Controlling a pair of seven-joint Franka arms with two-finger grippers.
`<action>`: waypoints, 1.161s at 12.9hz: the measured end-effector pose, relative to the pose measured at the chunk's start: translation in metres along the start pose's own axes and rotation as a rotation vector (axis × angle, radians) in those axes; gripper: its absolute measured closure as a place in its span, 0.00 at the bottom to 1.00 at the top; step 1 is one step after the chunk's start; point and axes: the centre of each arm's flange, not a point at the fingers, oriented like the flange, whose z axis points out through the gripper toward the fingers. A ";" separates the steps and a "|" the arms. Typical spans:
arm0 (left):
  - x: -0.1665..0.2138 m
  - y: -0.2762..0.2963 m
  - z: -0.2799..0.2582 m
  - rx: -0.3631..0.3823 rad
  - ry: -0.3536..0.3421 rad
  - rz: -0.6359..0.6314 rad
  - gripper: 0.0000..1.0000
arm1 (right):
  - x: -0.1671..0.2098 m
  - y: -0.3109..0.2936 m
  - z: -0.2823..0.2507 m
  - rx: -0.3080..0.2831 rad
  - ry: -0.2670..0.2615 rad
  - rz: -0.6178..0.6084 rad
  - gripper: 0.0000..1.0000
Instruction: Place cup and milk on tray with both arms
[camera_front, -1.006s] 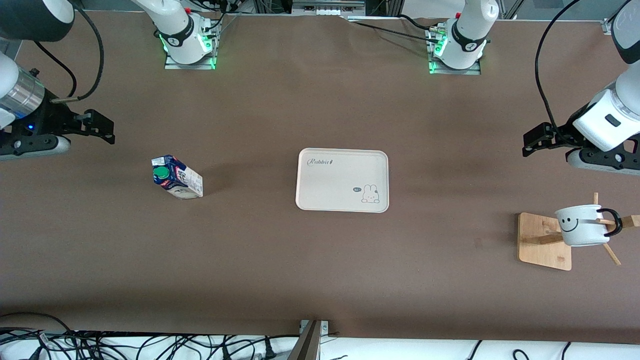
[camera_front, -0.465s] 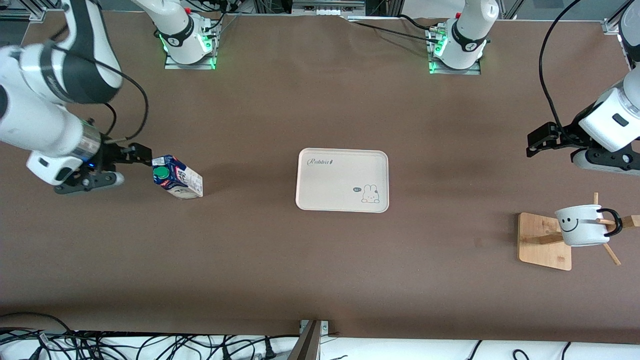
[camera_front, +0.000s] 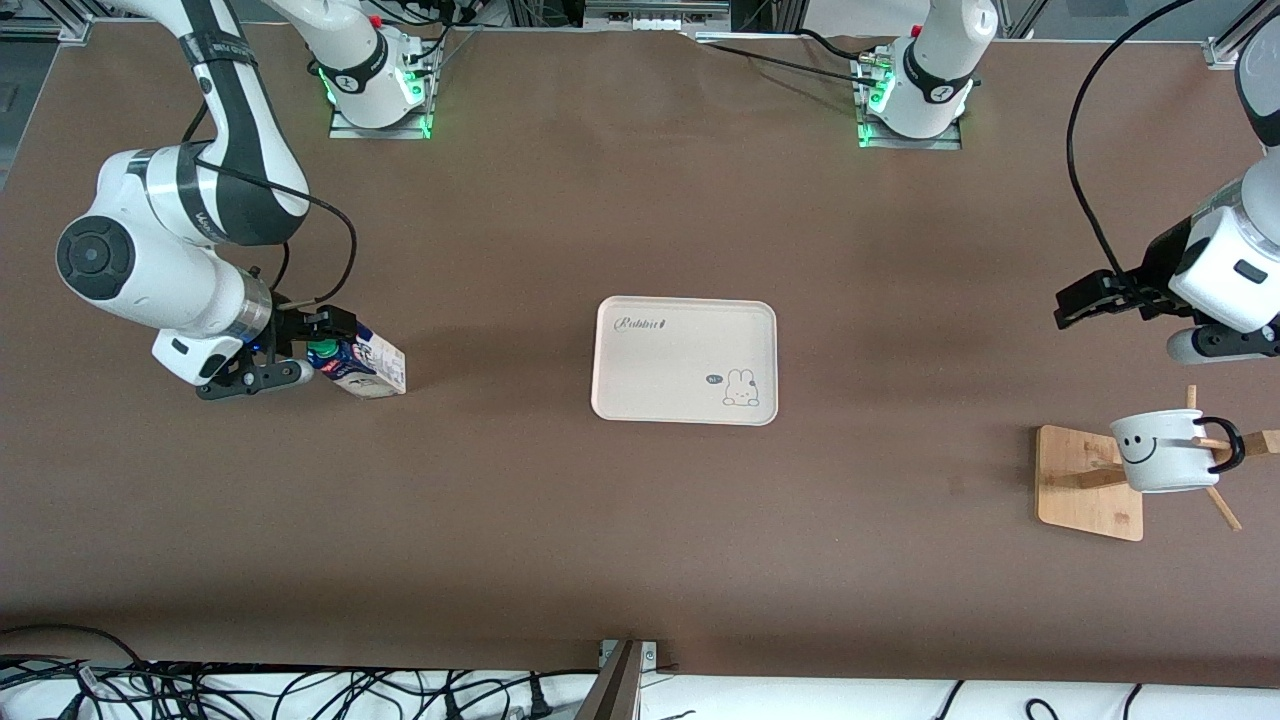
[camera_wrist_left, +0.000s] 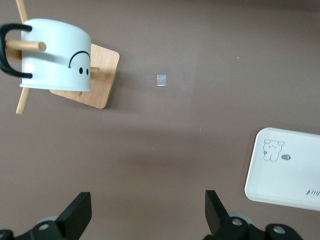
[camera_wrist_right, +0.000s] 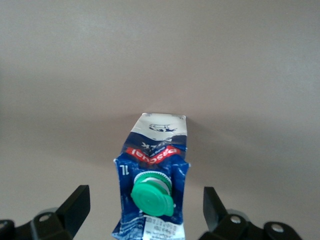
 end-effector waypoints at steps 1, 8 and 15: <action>0.001 0.000 0.002 -0.002 0.009 -0.048 0.00 | 0.000 -0.003 0.002 0.000 0.004 -0.002 0.00; -0.007 -0.010 0.035 -0.038 0.119 -0.264 0.00 | -0.003 -0.009 0.037 -0.006 0.003 -0.006 0.07; -0.007 -0.041 0.051 -0.024 0.228 -0.389 0.00 | 0.004 -0.012 0.025 -0.007 0.031 0.034 0.72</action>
